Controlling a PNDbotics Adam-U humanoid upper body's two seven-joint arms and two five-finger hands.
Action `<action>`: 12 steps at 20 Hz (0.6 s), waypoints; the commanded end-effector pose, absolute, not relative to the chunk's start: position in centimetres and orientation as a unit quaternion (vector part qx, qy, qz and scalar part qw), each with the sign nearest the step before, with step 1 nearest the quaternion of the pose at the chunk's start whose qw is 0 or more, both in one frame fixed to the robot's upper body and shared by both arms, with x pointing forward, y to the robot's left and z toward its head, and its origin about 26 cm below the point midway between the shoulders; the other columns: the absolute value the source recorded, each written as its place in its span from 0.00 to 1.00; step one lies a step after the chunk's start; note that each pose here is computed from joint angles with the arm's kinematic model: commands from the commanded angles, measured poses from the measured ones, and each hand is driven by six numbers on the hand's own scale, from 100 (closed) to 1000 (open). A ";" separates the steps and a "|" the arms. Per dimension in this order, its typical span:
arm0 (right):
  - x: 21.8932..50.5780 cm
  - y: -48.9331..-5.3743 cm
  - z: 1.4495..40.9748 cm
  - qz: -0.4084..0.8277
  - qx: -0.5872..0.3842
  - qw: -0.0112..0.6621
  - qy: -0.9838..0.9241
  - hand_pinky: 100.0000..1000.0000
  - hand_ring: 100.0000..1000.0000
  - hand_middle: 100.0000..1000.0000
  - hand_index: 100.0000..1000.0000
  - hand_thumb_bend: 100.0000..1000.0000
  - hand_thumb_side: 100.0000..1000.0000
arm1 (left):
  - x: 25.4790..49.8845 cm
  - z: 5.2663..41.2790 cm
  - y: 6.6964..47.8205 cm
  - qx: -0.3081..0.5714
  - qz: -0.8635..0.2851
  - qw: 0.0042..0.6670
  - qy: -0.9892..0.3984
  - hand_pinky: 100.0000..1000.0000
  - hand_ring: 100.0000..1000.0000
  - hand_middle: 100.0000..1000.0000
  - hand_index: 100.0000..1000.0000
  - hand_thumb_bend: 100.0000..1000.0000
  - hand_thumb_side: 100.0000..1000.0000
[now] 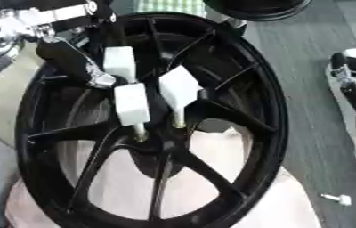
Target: Pull the pin out of the wheel hub.
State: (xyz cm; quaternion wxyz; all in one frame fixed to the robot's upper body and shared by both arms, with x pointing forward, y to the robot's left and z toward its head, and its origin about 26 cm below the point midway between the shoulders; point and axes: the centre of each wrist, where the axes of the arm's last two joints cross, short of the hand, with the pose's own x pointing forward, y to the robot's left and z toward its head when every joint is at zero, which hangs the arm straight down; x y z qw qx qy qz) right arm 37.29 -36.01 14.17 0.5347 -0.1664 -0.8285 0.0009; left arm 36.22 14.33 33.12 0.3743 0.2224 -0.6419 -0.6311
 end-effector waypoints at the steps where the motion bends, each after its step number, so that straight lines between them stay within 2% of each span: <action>1: 37.3 -36.3 14.9 0.003 -0.172 0.526 -0.833 0.86 0.72 0.64 0.70 0.31 0.54 | 36.1 34.0 14.3 0.227 -0.630 0.370 -0.644 0.53 0.29 0.30 0.51 0.45 0.07; 4: 37.3 -36.3 14.9 0.002 -0.171 0.526 -0.833 0.86 0.72 0.64 0.70 0.30 0.54 | 36.2 33.9 14.2 0.222 -0.635 0.376 -0.638 0.52 0.27 0.28 0.47 0.40 0.00; 12: 37.2 -36.3 14.7 0.001 -0.171 0.528 -0.832 0.86 0.72 0.64 0.71 0.29 0.55 | 36.2 33.9 14.0 0.211 -0.617 0.381 -0.655 0.48 0.22 0.23 0.41 0.41 0.00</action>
